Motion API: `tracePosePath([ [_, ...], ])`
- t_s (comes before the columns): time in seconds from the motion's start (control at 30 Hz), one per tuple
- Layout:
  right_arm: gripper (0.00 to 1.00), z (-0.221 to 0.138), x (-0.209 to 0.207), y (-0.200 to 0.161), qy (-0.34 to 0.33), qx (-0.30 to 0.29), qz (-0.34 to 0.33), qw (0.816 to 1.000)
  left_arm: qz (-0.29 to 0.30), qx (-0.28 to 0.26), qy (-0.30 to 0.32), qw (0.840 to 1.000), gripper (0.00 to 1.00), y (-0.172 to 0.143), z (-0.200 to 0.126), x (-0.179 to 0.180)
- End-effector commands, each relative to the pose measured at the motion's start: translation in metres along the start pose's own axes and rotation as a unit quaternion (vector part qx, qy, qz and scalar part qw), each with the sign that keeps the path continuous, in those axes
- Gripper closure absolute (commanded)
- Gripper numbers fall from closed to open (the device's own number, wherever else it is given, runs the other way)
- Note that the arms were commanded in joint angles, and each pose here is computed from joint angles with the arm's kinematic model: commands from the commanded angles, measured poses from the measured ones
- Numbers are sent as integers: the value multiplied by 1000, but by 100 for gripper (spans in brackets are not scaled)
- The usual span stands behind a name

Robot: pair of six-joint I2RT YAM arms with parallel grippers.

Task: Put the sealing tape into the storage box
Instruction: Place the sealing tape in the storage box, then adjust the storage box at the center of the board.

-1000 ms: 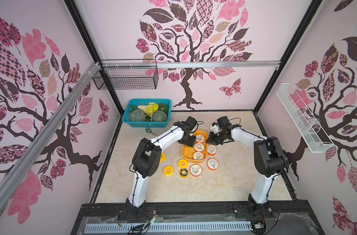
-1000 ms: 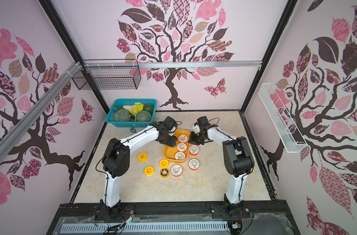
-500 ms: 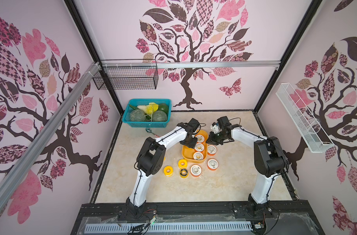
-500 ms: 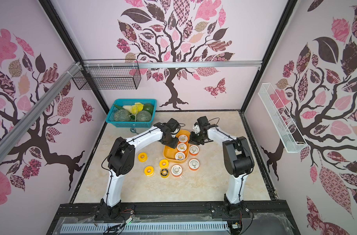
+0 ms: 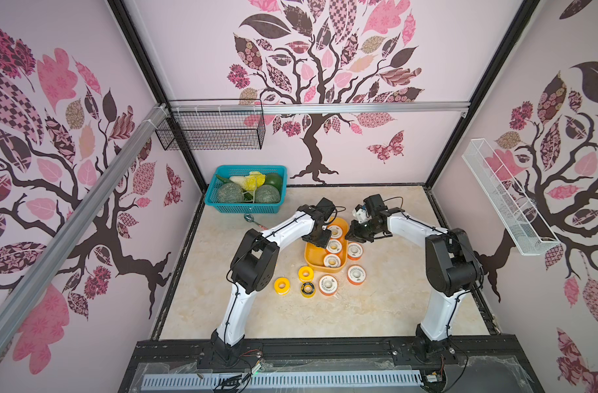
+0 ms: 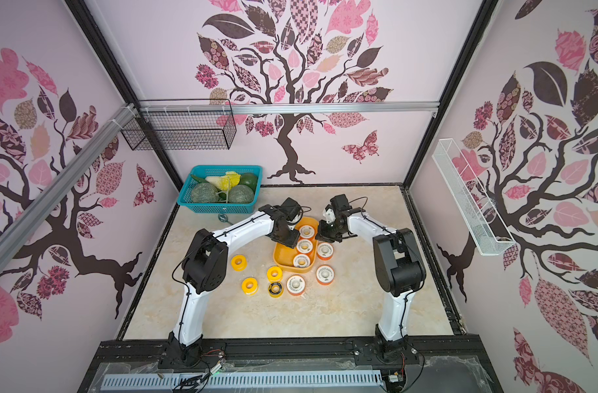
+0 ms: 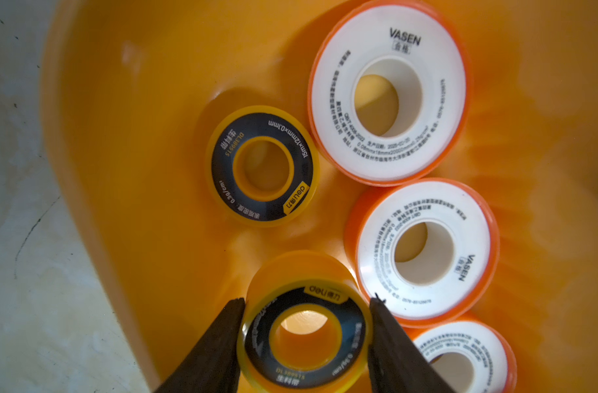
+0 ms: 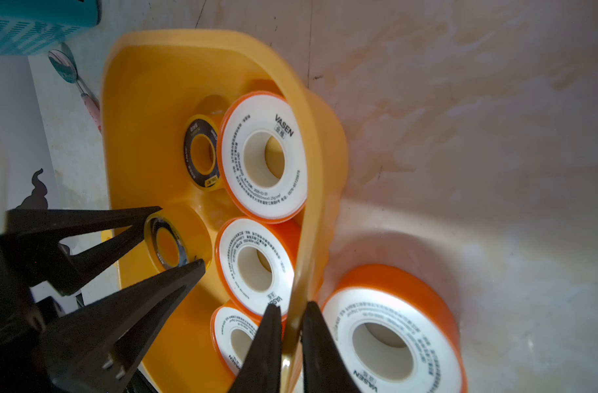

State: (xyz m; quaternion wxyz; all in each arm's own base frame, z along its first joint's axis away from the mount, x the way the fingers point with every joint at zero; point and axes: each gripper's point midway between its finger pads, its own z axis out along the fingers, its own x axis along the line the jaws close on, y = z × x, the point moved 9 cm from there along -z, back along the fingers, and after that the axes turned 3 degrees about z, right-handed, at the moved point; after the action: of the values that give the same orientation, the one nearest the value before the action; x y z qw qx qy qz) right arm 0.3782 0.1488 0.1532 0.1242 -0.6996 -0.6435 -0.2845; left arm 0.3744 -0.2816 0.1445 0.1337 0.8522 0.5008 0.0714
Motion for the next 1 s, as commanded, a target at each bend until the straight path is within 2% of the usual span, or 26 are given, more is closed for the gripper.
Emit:
tracePosePath([
  [0.0,84,3,3,7,4,2,-3,1000,0,8,16,1000,46,0,6,3],
  [0.23,84,3,3,7,6,2,-1,1000,-1,5,19,1000,41,2,4,3],
  [0.5,84,5,2,5,7,5,-1,1000,2,-14,14,1000,29,8,-9,2],
  [0.67,84,5,2,5,6,6,-2,1000,3,-17,11,1000,29,9,-16,2],
  [0.73,84,5,2,6,7,6,-2,1000,4,-19,7,1000,31,9,-22,1],
  [0.83,84,5,2,7,7,6,-2,1000,5,-22,4,1000,39,5,-29,1],
  [0.9,84,5,2,7,7,6,-2,1000,1,-24,4,1000,54,2,-29,1],
  [0.97,84,5,3,7,8,6,-3,1000,0,-19,7,1000,62,-2,-27,2],
])
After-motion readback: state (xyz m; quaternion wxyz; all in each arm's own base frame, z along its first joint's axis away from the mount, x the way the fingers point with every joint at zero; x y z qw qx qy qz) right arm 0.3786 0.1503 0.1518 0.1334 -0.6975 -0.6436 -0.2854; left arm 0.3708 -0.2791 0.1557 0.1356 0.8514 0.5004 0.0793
